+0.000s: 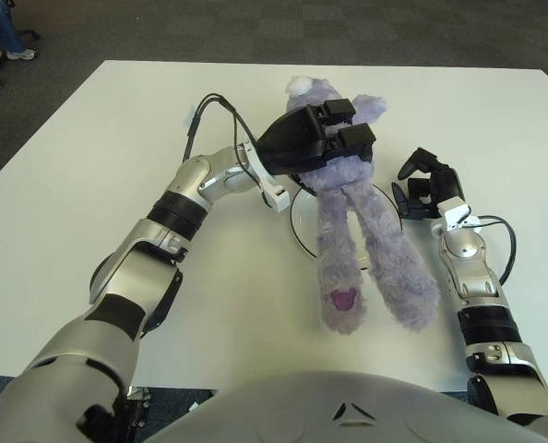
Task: Put the doll into the plate.
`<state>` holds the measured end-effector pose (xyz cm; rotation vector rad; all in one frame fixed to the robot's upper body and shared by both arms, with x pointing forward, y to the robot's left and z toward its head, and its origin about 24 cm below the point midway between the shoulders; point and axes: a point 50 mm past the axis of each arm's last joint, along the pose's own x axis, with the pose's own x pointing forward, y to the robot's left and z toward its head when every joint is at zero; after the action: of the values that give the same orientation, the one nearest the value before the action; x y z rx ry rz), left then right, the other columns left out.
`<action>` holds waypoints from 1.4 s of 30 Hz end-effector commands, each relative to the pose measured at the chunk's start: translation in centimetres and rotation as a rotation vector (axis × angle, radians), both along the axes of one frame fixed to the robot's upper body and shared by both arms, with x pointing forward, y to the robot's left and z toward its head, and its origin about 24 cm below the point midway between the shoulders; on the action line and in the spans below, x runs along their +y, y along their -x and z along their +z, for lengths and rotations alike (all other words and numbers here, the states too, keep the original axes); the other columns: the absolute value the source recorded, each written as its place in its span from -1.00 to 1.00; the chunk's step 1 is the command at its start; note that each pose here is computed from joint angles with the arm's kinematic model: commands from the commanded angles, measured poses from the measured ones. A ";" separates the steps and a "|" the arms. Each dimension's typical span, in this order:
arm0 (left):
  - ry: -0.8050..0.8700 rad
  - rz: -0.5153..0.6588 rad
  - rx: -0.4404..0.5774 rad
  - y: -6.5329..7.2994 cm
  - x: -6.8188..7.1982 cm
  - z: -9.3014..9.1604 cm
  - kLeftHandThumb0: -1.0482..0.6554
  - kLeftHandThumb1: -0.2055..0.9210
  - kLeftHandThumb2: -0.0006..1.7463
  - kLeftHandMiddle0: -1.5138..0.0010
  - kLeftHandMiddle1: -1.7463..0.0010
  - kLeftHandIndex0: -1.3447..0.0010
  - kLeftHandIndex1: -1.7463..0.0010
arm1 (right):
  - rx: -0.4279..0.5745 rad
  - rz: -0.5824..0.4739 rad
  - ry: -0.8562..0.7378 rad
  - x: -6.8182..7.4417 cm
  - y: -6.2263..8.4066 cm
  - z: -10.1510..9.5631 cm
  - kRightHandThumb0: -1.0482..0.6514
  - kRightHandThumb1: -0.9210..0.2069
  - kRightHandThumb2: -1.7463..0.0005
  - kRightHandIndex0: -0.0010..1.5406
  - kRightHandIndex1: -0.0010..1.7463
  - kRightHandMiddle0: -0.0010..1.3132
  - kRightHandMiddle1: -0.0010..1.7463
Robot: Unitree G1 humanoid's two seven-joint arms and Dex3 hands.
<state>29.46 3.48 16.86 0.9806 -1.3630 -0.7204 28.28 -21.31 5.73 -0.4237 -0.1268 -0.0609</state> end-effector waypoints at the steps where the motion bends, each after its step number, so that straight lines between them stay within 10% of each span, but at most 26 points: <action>1: 0.003 -0.011 -0.032 0.0 -0.3 0.7 0.23 -0.34 0.59 -0.09 -0.62 0.16 -1.00 | 0.134 -0.018 0.025 -0.4 0.9 -2.6 -0.31 -0.02 -0.43 0.42 1.00 -0.13 1.00; 27: 0.009 -0.061 -0.003 0.6 -0.5 0.1 0.23 -0.50 0.83 -0.01 -1.00 0.13 -1.00 | 0.156 -0.021 0.022 -0.6 0.7 -2.9 -0.31 -0.03 -0.42 0.42 1.00 -0.14 1.00; 37: 0.005 -0.075 0.052 0.7 -0.6 -0.1 0.23 -0.11 0.41 0.05 -0.58 0.21 -1.00 | 0.150 -0.036 0.056 -0.6 0.8 -2.9 -0.30 -0.08 -0.38 0.37 1.00 -0.17 1.00; 42: -0.033 -0.080 0.134 0.7 -0.5 -0.4 0.23 0.21 0.24 0.37 -0.86 0.44 -0.98 | 0.152 -0.039 0.067 -0.5 0.8 -2.8 -0.30 -0.11 -0.36 0.34 1.00 -0.19 1.00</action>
<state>28.80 2.89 16.81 0.9064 -1.3352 -0.8228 28.58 -21.35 5.75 -0.4625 -0.1264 -0.0726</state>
